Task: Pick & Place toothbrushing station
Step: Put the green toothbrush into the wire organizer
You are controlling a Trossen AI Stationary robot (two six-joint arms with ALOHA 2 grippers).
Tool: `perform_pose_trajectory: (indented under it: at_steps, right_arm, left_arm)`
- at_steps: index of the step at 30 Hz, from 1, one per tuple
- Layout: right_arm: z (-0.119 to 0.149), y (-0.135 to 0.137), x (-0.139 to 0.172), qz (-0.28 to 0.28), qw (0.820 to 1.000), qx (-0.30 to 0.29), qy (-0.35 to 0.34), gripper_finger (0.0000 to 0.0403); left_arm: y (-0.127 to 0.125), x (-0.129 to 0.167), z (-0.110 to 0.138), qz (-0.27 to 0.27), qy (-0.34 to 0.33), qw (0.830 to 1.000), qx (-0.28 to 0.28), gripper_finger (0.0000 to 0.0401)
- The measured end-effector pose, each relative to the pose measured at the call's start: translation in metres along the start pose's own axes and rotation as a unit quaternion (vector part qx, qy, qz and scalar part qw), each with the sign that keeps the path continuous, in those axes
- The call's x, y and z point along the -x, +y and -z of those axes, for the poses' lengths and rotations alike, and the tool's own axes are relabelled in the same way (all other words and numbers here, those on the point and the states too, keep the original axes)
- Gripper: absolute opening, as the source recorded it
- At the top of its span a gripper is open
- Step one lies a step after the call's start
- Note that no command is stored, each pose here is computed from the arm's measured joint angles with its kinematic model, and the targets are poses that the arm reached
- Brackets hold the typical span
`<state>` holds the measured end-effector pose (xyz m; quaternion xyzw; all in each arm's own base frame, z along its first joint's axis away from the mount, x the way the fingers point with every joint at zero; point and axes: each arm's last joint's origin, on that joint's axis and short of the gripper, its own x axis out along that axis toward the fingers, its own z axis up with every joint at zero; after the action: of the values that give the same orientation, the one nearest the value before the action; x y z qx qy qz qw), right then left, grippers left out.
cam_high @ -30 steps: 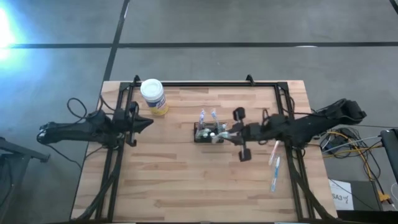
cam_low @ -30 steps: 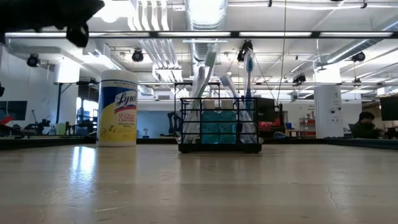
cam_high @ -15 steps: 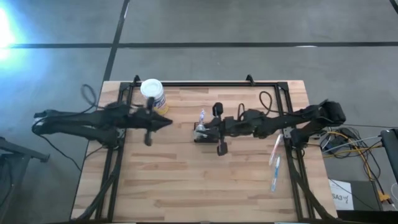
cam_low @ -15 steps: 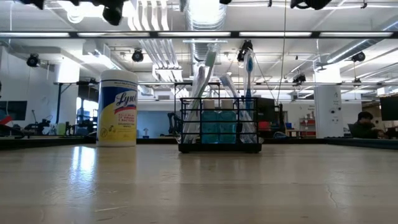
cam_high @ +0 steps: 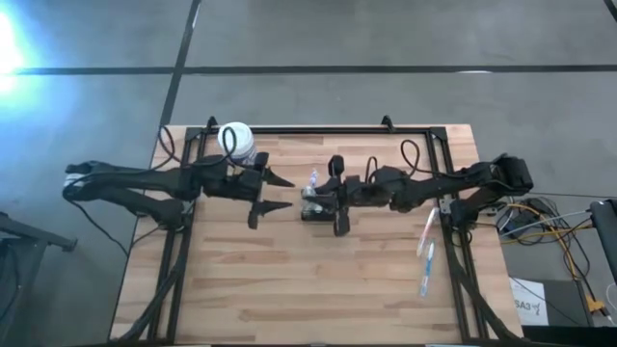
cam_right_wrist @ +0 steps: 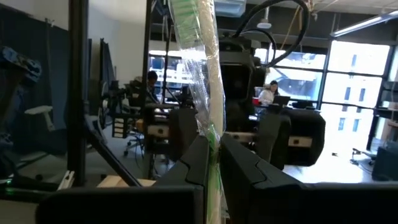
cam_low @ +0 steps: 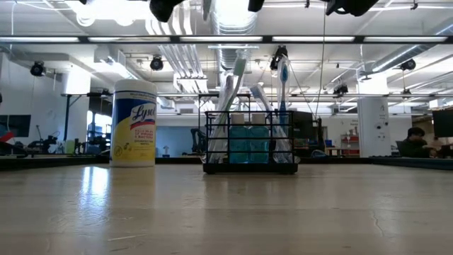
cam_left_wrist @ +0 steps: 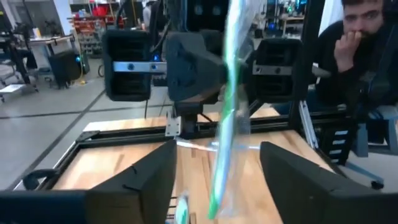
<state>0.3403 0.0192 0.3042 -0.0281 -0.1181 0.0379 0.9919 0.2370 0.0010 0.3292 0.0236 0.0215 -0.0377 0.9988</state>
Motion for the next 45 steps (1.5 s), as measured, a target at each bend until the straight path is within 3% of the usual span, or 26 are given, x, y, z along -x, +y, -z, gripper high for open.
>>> perform_pose_trajectory:
  at_steps: [6,25,30,40,45]
  right_arm:
    - [0.002,-0.004,-0.001,0.009,1.0,0.002,0.002,0.0019]
    - [0.008,-0.008,-0.011,0.014,1.0,0.003,0.003,0.0019]
    - [0.008,-0.008,-0.011,0.014,1.0,0.001,0.003,0.0019]
    - [0.009,-0.009,-0.011,0.013,1.0,-0.001,0.007,0.0019]
    - [0.009,-0.008,-0.01,0.013,1.0,0.0,0.008,0.0019]
  left_arm:
    - [0.001,-0.014,-0.005,0.006,-0.01,1.0,-0.006,0.026]
    - [0.003,-0.033,-0.007,0.009,0.001,1.0,-0.018,0.0248]
    - [0.003,-0.028,-0.011,0.007,-0.008,1.0,-0.019,0.0203]
    - [0.003,-0.026,-0.011,0.01,-0.002,1.0,-0.025,0.0035]
    - [0.003,-0.026,-0.011,0.016,0.0,0.999,-0.035,0.0022]
